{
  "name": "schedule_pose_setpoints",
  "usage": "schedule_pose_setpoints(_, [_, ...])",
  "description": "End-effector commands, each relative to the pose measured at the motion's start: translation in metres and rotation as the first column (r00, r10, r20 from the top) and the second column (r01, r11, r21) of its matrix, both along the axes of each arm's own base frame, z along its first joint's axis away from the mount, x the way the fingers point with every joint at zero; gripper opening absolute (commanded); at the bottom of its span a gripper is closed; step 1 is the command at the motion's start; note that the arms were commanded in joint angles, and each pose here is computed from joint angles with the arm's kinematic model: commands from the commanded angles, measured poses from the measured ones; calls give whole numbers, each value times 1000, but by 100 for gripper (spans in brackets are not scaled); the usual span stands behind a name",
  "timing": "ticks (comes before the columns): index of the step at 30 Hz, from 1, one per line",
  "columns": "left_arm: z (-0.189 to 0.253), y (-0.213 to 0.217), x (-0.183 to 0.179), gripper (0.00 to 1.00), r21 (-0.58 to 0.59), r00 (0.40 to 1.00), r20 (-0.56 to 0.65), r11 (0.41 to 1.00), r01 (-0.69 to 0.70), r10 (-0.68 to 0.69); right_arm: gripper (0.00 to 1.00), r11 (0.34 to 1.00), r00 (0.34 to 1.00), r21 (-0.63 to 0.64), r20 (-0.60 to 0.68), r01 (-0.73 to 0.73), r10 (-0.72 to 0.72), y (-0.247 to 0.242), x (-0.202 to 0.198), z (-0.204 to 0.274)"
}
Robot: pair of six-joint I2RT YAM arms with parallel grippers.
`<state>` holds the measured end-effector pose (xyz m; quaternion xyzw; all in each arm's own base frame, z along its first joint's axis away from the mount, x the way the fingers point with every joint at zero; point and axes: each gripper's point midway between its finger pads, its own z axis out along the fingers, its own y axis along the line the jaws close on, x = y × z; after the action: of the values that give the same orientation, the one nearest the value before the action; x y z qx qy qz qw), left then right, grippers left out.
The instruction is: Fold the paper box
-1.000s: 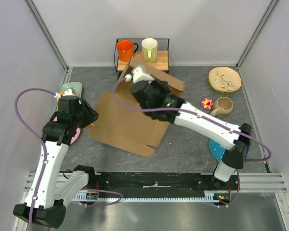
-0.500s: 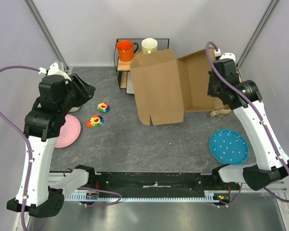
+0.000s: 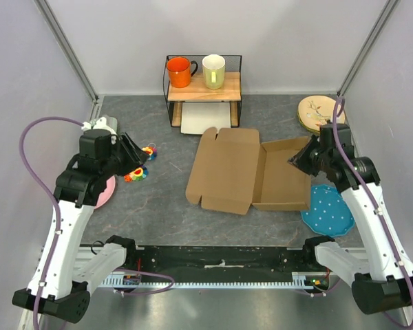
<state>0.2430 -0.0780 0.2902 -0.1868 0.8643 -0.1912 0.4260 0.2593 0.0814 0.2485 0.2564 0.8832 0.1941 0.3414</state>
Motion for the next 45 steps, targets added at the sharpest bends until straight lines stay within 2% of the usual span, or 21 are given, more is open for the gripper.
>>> schedule_pose_setpoints(1, [-13,-29,-7,50,-130,994,-12,986,103,-105,0,982,998,180,-13,57,-55,17,-13,-12])
schedule_pose_setpoints(5, [-31,-35,-9,50,-148,990,-34,980,132,-138,2,988,1000,153,11,24,-26,15,-29,-20])
schedule_pose_setpoints(6, [-32,-36,-10,50,-151,988,-37,979,140,-147,8,992,1000,125,-7,18,-17,13,-33,-22])
schedule_pose_setpoints(7, [-35,-38,-10,50,-155,987,-42,977,145,-153,22,997,1000,72,-21,-9,10,10,-31,-26])
schedule_pose_setpoints(9, [-45,-44,-13,50,-185,983,-56,969,163,-177,36,1000,1000,-23,-26,6,-6,-4,-28,-15])
schedule_pose_setpoints(10, [-47,-48,-14,50,-213,981,-61,963,165,-182,49,997,1000,-73,-9,11,-11,-11,-20,-2])
schedule_pose_setpoints(12, [-60,-56,-18,51,-259,973,-82,947,188,-215,59,981,1000,-192,-11,11,-14,-28,-17,4])
schedule_pose_setpoints(13, [-62,-58,-20,51,-277,973,-83,943,186,-216,68,965,999,-260,-3,38,-40,-39,-9,10])
schedule_pose_setpoints(15, [-74,-58,-23,51,-284,971,-105,942,178,-215,75,928,999,-371,-25,20,-32,-54,-3,11])
schedule_pose_setpoints(16, [-75,-57,-23,51,-278,971,-104,944,178,-214,85,906,998,-424,-41,24,-46,-61,6,9])
schedule_pose_setpoints(19, [-82,-55,-25,51,-261,971,-113,949,176,-211,92,859,996,-511,-83,-15,-32,-64,24,4])
schedule_pose_setpoints(22, [-87,-54,-27,51,-257,970,-121,950,177,-213,93,813,993,-576,-117,-80,14,-47,41,-4])
schedule_pose_setpoints(25, [-89,-54,-28,51,-254,967,-126,950,184,-221,94,739,986,-661,-163,-132,29,-36,53,-14])
schedule_pose_setpoints(30, [-92,-52,-31,51,-237,967,-130,954,184,-219,91,630,976,-761,-217,-158,-17,-45,70,-25])
schedule_pose_setpoints(36, [-92,-48,-33,51,-207,968,-132,961,186,-215,84,492,925,-815,-377,-305,-51,-59,69,-43])
schedule_pose_setpoints(38, [-93,-46,-33,51,-198,969,-131,963,180,-208,82,483,912,-810,-406,-332,-53,-63,64,-52])
schedule_pose_setpoints(42, [-93,-47,-33,51,-199,968,-130,962,185,-213,80,531,881,-762,-469,-370,-59,-74,52,-73])
schedule_pose_setpoints(44, [-92,-48,-32,51,-202,968,-124,961,189,-217,75,534,876,-756,-478,-378,-57,-78,45,-80])
schedule_pose_setpoints(45, [-93,-48,-32,51,-204,968,-125,960,191,-219,69,542,876,-752,-479,-375,-60,-81,42,-81])
